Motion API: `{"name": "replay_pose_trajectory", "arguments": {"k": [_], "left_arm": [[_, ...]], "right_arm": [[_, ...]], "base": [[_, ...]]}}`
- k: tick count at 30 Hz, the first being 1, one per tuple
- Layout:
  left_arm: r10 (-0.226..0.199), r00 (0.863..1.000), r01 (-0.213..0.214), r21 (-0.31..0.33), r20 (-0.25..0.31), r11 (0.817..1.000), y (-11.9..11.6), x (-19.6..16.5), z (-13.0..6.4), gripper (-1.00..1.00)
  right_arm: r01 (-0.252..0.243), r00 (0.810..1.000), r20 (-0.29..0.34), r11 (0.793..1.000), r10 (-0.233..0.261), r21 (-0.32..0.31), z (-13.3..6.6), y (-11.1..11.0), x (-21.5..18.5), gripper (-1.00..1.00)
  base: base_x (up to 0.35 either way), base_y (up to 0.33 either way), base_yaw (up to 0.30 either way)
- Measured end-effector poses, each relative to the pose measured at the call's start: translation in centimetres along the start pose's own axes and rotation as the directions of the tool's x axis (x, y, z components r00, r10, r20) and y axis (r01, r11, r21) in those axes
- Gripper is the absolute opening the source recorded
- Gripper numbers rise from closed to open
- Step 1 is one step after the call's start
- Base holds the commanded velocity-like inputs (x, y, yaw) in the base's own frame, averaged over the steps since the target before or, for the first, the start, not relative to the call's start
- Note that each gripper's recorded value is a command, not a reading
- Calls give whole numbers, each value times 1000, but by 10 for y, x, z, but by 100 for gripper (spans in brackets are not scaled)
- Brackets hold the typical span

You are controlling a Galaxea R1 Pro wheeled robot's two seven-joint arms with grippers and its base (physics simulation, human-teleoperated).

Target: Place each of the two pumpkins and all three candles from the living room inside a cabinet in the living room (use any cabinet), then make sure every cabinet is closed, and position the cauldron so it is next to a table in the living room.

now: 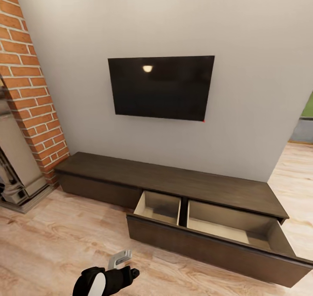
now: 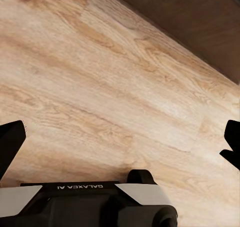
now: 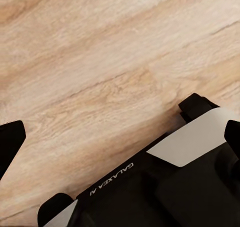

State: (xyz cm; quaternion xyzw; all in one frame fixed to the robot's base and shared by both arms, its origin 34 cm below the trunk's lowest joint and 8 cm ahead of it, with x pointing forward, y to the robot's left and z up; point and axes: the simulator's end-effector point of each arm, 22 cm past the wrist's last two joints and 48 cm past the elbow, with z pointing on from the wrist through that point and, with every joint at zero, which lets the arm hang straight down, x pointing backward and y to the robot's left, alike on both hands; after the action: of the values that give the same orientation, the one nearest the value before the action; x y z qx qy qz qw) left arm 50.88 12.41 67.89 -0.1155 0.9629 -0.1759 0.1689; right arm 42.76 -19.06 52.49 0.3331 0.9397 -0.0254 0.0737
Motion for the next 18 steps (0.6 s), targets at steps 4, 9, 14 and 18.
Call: {"name": "replay_pose_trajectory", "arguments": {"k": [4, 9, 14, 18], "left_arm": [[0, 1000, 0, 0, 0, 1000, 0, 0, 0, 100], [0, 1000, 0, 0, 0, 1000, 0, 0, 0, 100], [0, 1000, 0, 0, 1, 1000, 0, 0, 0, 100], [0, 1000, 0, 0, 1, 1000, 0, 0, 0, 100]], "right_arm": [[0, 1000, 0, 1000, 0, 0, 0, 0, 0, 100], [0, 1000, 0, 1000, 0, 0, 0, 0, 0, 100], [-1, 1000, 1, 1000, 1, 0, 0, 0, 0, 100], [-1, 1000, 3, 1000, 1, 0, 0, 0, 0, 100]], "base": [[-1, 0, 300], [0, 0, 300], [0, 0, 300], [0, 0, 300]]}}
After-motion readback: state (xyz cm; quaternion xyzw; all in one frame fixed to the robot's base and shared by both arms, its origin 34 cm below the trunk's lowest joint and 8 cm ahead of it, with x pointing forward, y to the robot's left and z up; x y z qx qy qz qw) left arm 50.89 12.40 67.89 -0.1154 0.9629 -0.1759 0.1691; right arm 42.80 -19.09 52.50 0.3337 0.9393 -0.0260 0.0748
